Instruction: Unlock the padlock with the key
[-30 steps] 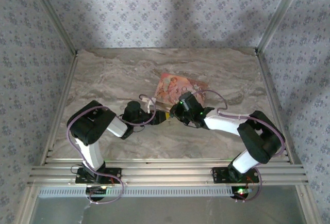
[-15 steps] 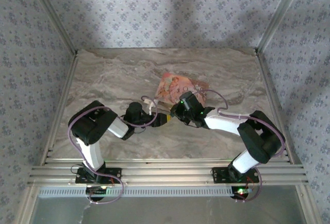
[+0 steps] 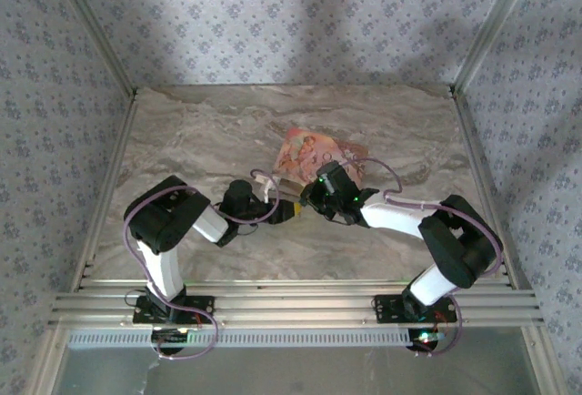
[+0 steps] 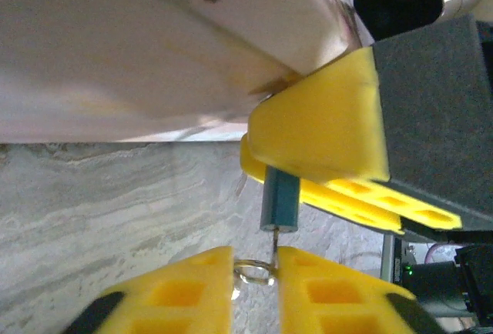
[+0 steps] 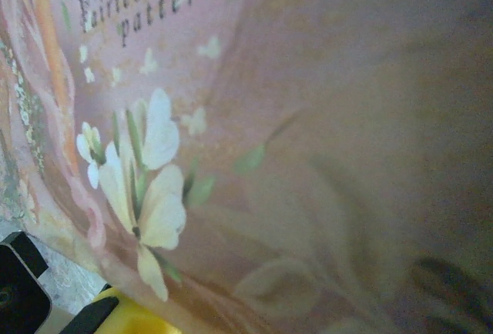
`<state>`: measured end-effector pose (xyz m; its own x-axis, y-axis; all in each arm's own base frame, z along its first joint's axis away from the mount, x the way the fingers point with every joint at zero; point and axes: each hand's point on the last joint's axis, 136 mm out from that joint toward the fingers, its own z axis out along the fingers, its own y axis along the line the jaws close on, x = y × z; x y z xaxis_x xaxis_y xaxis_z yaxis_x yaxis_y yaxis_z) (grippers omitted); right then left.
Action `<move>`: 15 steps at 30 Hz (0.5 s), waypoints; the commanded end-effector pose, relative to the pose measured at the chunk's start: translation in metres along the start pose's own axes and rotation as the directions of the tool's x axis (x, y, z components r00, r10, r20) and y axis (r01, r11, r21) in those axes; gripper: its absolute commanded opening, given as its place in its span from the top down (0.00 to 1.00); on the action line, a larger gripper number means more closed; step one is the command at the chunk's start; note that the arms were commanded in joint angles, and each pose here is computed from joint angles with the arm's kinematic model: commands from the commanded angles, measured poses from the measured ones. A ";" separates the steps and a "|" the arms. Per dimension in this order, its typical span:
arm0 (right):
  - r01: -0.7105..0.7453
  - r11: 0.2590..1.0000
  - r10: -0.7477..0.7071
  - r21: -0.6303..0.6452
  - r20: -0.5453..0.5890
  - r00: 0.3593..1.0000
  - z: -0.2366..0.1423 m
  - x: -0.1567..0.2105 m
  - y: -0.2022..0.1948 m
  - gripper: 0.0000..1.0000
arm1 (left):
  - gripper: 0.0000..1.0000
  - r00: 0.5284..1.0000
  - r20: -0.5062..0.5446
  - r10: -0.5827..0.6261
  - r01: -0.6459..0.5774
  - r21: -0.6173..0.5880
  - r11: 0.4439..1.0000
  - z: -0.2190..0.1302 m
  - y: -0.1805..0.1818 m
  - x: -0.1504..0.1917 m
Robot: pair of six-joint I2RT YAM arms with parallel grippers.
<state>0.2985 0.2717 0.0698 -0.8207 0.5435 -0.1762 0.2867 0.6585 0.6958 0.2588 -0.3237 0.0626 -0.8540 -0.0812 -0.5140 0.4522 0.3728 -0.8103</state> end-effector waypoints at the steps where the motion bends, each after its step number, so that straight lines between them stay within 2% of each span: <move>1: -0.041 0.998 0.041 -0.047 -0.005 0.999 0.000 -0.003 0.015 1.00 | 0.92 0.996 0.040 0.076 -0.079 0.062 0.995 0.004 -0.017 -0.011; 2: -0.041 0.998 0.041 -0.049 -0.005 0.999 0.000 -0.003 0.016 1.00 | 0.99 0.995 0.048 0.090 -0.093 0.064 0.994 0.003 -0.018 -0.012; 5: -0.045 0.998 0.044 -0.047 -0.006 0.999 -0.001 -0.004 0.016 1.00 | 1.00 0.986 0.074 0.151 -0.155 0.052 0.987 -0.002 -0.021 -0.012; 7: -0.047 0.998 0.046 -0.041 -0.021 0.999 -0.001 -0.003 0.015 1.00 | 1.00 0.967 0.086 0.238 -0.239 -0.002 0.971 -0.006 -0.019 -0.008; 11: -0.054 0.998 0.053 -0.027 -0.055 0.997 -0.005 0.000 0.011 1.00 | 1.00 0.886 0.012 0.463 -0.459 -0.119 0.881 0.000 -0.023 0.005; 15: -0.053 0.998 0.051 -0.018 -0.063 0.997 -0.010 -0.001 0.009 1.00 | 1.00 0.809 -0.020 0.588 -0.581 -0.183 0.793 0.006 -0.027 0.009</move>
<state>0.2961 0.2679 0.0696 -0.8339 0.5301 -0.1535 0.2934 0.6614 0.6902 0.2458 -0.3293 0.0700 -0.5961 0.0600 -0.8007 0.7055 0.5154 -0.4865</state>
